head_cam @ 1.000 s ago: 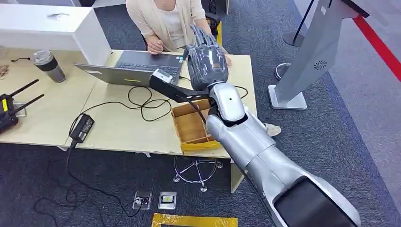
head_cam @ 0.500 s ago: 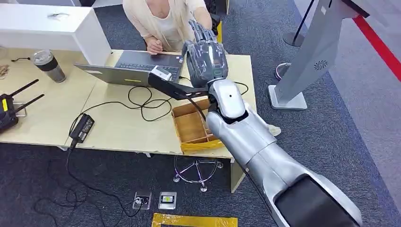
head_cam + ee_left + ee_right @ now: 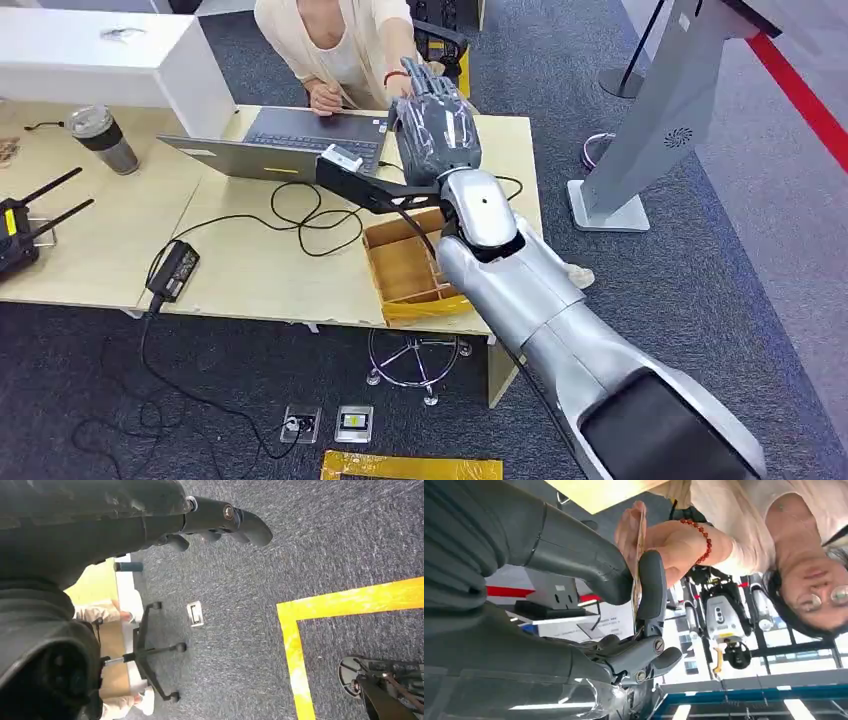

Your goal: Pass the card to the sensor for recognition and then transmit it.

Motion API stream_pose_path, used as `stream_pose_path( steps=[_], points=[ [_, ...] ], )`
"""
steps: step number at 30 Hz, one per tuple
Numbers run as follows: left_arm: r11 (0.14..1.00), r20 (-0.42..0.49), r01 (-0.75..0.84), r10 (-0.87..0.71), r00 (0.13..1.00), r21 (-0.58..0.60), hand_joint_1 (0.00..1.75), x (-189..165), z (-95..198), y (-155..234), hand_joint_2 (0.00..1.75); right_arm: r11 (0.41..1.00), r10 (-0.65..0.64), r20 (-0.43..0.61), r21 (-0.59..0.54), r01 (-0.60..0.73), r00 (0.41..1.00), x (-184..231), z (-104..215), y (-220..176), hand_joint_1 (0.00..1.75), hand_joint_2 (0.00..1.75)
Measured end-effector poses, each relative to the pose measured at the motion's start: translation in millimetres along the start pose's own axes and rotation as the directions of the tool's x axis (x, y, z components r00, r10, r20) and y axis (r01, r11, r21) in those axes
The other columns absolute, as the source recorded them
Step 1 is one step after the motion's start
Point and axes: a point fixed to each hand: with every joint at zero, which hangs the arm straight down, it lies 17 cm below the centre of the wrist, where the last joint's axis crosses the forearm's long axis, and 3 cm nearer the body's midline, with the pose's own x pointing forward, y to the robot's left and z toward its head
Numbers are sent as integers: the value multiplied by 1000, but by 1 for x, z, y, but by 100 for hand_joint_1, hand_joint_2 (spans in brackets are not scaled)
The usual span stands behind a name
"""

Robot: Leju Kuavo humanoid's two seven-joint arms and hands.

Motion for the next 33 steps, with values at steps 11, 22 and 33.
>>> stream_pose_path(
  steps=[11,22,33],
  points=[
    [1000,1,-5,5,1000,-1,0,0,0,-1,0,999,18,-35,48,-16,999,-8,3,11,0,0],
    [1000,1,0,0,1000,-14,0,0,1,-3,0,997,52,-68,68,-47,996,-26,3,11,0,0],
    [1000,2,7,-7,1000,-22,0,0,1,-5,0,991,118,-65,67,-114,991,-36,4,10,0,0]
  ],
)
